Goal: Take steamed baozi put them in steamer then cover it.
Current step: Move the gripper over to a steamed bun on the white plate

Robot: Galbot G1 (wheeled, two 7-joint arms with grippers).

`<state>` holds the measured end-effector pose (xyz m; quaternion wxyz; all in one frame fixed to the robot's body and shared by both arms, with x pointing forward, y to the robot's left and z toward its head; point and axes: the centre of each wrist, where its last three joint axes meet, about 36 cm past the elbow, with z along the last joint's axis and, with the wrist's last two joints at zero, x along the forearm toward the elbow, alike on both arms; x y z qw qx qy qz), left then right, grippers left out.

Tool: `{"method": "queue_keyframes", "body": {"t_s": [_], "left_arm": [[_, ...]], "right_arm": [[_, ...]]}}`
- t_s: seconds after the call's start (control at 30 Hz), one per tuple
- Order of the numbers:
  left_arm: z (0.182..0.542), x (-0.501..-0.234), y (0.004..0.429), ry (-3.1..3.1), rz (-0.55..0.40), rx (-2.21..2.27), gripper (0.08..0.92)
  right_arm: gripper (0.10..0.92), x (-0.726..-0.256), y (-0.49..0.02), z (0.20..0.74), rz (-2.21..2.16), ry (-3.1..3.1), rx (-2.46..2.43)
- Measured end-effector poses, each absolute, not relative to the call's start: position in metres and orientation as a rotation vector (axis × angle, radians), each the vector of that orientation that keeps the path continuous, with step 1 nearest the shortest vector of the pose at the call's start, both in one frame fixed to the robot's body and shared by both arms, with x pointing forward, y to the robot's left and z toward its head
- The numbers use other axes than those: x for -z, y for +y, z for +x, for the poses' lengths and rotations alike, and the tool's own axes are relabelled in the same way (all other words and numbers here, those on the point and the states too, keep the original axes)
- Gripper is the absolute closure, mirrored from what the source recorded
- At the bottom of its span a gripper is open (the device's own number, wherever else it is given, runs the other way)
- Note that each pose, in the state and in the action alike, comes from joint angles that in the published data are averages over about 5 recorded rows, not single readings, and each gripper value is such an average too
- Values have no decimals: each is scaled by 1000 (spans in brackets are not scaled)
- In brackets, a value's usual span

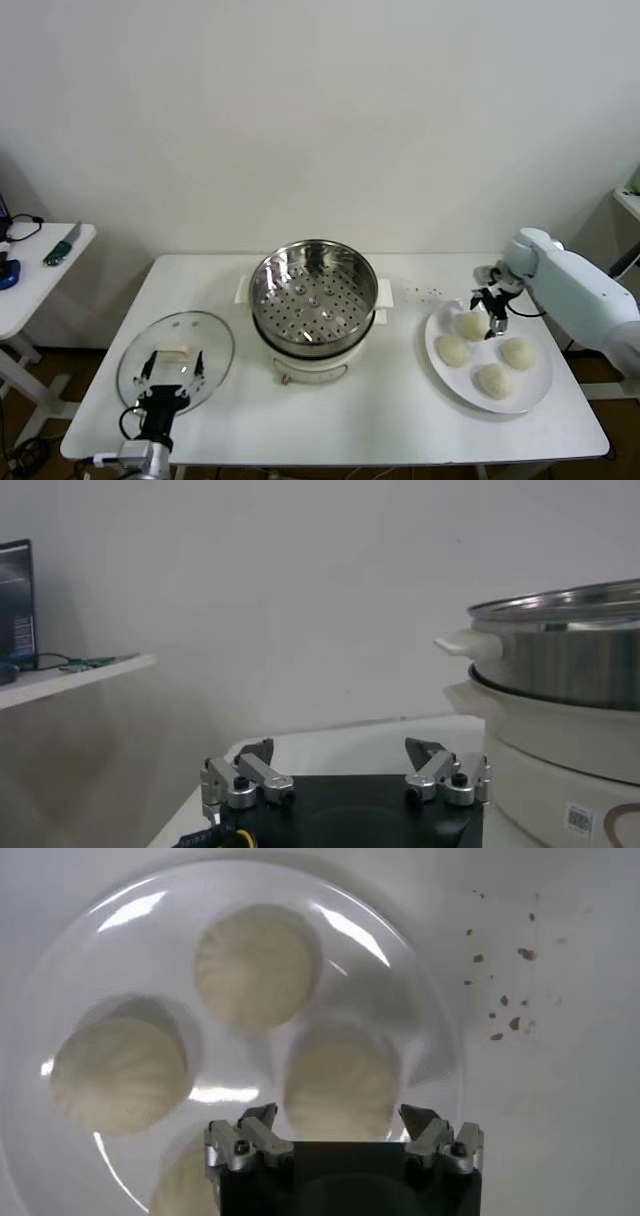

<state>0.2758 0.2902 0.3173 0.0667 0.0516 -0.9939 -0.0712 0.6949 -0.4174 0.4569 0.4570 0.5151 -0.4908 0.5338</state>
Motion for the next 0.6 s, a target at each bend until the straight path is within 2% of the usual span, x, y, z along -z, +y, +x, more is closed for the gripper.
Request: {"method": "queue_keyframes", "body": {"t_s": [0.3, 0.6], "left_arm": [[275, -318, 293, -2994, 167, 221, 177], [275, -319, 294, -2995, 174, 218, 177]], "right_arm": [[207, -449, -410, 700, 1281, -1191, -1319], [281, -449, -412, 702, 1293, -1176, -1323]]}}
